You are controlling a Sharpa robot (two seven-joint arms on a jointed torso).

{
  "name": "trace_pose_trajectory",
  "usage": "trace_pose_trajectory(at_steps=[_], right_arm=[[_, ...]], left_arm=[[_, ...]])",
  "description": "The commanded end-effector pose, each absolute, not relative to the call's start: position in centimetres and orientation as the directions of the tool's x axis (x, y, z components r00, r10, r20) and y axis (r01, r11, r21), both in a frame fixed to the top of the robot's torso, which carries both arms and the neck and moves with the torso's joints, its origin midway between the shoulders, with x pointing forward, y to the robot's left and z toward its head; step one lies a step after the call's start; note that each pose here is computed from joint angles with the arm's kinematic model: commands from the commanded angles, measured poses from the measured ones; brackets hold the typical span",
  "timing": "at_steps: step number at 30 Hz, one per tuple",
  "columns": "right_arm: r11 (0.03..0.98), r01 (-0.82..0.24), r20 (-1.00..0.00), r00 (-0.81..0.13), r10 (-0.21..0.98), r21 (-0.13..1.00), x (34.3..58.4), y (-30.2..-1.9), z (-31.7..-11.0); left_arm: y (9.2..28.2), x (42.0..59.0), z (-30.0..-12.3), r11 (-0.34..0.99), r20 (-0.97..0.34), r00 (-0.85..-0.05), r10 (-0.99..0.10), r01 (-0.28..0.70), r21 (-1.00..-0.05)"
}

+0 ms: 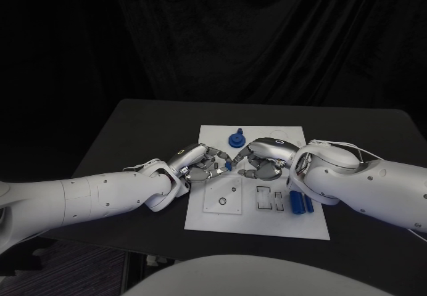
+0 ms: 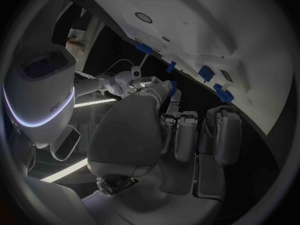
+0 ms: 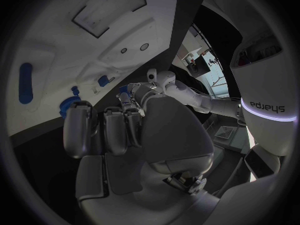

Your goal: Assemble the parts on the task board

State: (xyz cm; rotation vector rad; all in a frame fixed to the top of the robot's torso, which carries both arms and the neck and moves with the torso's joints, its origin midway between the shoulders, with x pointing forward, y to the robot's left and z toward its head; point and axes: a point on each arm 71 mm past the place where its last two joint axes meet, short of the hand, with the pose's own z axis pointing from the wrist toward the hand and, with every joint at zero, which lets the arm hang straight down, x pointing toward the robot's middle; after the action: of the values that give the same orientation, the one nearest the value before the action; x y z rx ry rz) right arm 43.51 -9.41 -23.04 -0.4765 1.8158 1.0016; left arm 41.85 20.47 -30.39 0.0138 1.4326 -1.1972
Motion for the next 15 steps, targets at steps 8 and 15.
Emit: trace_pose_trajectory(at_steps=[8,15], right_arm=[[0.591,-0.686,-0.882,-0.461,0.099,0.425,43.41,-9.53,-23.23],[0.596,-0.682,-0.88,-0.465,0.094,0.424,43.46,-9.59,-23.3]], left_arm=[[20.2,41.79,-30.25,0.454,-0.734,-0.297,-0.61,0.629,-0.632],[20.17,41.78,-30.23,0.451,-0.734,-0.297,-0.61,0.632,-0.631]])
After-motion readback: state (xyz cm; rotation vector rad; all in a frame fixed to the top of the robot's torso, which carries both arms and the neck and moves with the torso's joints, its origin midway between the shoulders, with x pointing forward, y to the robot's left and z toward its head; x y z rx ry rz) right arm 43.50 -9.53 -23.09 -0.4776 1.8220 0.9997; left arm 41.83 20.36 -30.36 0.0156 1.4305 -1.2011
